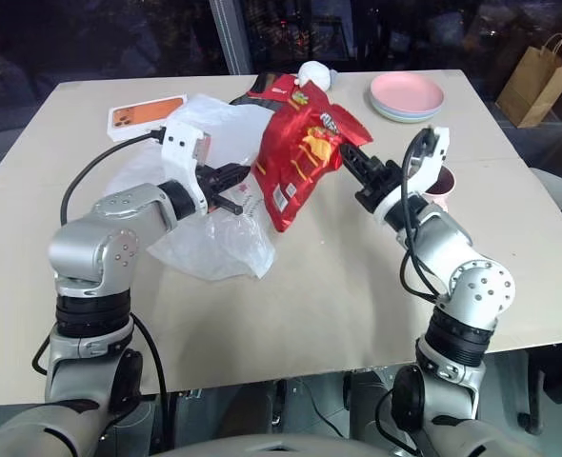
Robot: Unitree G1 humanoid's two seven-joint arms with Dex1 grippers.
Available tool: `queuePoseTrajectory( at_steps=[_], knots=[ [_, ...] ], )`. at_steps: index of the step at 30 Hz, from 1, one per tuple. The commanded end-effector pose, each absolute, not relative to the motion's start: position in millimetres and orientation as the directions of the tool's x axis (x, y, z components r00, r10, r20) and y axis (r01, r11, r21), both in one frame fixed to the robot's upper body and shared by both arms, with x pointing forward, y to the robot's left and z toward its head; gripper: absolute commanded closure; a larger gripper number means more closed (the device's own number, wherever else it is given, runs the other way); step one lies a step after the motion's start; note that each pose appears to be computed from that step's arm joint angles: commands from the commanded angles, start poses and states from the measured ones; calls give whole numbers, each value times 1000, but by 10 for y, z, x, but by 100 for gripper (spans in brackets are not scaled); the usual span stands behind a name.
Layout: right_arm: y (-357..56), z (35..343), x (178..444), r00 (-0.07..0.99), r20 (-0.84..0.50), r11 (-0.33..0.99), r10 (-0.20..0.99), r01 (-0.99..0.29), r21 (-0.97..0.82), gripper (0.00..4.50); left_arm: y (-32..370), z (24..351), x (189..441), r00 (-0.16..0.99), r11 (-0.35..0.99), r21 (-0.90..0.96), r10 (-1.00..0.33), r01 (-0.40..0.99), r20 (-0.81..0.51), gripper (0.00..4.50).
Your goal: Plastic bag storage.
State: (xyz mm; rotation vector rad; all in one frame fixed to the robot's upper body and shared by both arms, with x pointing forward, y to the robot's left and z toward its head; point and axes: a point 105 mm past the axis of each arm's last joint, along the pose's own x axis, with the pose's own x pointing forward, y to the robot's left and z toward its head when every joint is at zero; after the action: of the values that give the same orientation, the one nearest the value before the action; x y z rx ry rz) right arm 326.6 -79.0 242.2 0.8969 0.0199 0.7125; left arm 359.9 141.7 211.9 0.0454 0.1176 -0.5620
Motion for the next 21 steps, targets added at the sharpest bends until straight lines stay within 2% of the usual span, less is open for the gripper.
queuePoseTrajectory(
  at_steps=[1, 9, 17, 21],
  knots=[
    [-705, 2595, 3290, 753, 338, 347, 564, -588, 731, 446, 1415, 2351, 3537, 822, 822, -24, -569, 568, -35, 450],
    [-451, 2442, 3400, 740, 298, 310, 602, -562, 767, 446, 1373, 2683, 3598, 822, 796, -210, -559, 568, 104, 450],
    [-274, 2305, 3363, 703, 249, 308, 667, -564, 766, 446, 1270, 2768, 3581, 797, 773, -192, -588, 604, 141, 450],
    [-170, 2246, 3350, 665, 201, 338, 719, -588, 735, 446, 1300, 2834, 3611, 812, 791, -185, -556, 583, 177, 450]
  ],
)
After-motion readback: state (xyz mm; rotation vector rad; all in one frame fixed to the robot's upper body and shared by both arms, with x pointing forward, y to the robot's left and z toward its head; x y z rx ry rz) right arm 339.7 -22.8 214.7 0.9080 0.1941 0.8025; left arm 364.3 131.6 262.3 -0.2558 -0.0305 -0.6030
